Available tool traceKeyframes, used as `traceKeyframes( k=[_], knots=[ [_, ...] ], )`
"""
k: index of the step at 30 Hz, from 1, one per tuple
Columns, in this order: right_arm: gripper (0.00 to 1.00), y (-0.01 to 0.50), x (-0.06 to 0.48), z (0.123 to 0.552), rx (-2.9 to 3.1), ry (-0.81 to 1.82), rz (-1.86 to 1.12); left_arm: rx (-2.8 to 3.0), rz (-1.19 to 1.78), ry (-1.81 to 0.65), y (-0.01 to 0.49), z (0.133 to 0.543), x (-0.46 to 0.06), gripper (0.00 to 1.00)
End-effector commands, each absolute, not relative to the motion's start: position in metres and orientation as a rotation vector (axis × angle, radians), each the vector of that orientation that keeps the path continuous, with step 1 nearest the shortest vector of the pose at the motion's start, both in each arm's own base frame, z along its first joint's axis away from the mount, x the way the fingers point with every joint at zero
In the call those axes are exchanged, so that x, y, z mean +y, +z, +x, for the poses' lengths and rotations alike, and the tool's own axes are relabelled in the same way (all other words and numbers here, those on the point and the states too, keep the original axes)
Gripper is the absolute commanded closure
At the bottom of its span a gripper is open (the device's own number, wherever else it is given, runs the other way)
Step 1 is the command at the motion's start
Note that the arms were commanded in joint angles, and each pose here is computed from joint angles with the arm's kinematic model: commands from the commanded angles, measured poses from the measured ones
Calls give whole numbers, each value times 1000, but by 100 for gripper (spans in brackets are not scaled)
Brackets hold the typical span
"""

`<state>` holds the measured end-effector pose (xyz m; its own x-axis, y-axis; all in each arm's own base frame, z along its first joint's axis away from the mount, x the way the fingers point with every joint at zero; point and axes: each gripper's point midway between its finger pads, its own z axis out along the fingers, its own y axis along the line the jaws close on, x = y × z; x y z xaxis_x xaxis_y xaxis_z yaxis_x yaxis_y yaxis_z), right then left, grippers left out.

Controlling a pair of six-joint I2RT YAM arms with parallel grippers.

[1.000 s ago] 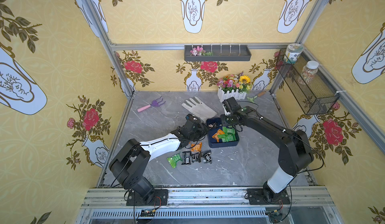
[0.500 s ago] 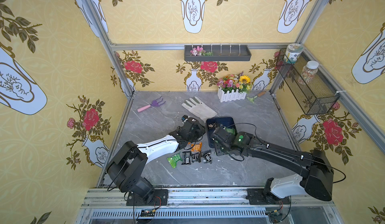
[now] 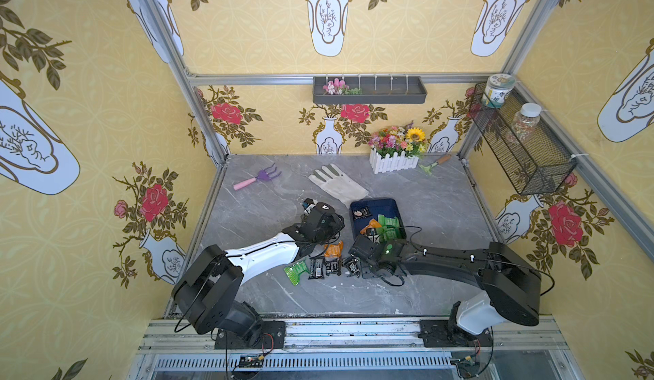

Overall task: Take the cookies out of the storage box
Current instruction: Place the cookie at the center of the board.

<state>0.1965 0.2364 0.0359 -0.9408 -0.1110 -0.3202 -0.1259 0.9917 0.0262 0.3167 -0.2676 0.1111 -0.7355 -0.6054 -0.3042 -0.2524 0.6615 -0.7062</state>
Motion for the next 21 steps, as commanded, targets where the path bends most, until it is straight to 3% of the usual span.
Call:
traceKeyframes(
  k=[1,7,9,16,21],
  knots=[
    [55,30,249,203,2797,104,-200,2359,-663,-847,106,315,-261,51],
    [53,17,252,202,2824,93,-227,2359,-651,-840,108,316,-262,51],
    [47,20,253,201,2820,98,-230,2364,-640,-830,109,316,-261,51],
    [36,51,246,203,2772,112,-227,2355,-587,-807,118,321,-264,51],
    [35,92,226,217,2703,137,-163,2372,-367,-642,135,326,-282,50]
  ],
)
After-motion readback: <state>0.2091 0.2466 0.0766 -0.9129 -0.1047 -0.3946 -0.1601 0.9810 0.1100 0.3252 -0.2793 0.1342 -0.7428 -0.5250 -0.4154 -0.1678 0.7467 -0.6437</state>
